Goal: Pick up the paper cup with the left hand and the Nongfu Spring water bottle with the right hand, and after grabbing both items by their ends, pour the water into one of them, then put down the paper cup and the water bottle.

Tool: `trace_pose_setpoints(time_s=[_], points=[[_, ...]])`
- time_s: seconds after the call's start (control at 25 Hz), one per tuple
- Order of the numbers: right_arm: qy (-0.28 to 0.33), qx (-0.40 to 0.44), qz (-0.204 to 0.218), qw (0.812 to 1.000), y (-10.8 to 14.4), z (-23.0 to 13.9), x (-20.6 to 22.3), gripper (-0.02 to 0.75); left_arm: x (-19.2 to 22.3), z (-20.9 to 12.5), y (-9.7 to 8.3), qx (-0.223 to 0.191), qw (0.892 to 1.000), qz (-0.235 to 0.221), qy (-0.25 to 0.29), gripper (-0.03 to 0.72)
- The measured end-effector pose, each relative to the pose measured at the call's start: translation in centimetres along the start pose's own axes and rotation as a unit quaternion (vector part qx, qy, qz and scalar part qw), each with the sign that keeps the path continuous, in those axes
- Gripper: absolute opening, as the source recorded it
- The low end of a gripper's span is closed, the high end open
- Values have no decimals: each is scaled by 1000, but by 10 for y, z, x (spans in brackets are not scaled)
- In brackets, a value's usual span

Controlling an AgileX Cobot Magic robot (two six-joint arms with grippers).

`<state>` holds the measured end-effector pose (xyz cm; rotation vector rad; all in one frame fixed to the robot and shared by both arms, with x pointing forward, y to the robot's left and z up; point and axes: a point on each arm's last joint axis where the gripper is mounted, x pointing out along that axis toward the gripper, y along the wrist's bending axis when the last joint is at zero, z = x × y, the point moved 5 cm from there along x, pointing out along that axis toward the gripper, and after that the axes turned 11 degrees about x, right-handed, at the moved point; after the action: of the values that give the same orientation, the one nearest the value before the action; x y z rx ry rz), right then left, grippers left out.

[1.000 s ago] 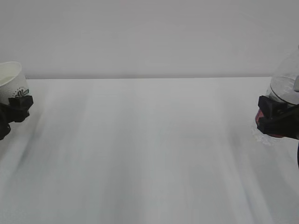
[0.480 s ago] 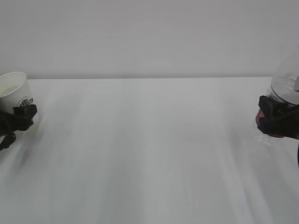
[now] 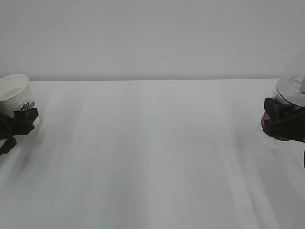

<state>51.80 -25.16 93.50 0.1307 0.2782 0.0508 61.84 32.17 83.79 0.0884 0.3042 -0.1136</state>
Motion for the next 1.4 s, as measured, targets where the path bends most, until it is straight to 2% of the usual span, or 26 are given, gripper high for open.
trace_pose_setpoints(time_s=[0.4, 0.52, 0.76, 1.2, 1.4], points=[[0, 0, 0, 1000, 0, 0, 0, 464, 0, 0, 0, 4, 1000, 0, 1, 516], [0, 0, 0, 1000, 0, 0, 0, 464, 0, 0, 0, 4, 1000, 0, 1, 540], [0, 0, 0, 1000, 0, 0, 0, 464, 0, 0, 0, 4, 1000, 0, -1, 636], [0, 0, 0, 1000, 0, 0, 0, 464, -1, -1, 0, 4, 1000, 0, 1, 654], [0, 0, 0, 1000, 0, 0, 0, 464, -5, -9, -2, 2, 1000, -2, 19, 684]])
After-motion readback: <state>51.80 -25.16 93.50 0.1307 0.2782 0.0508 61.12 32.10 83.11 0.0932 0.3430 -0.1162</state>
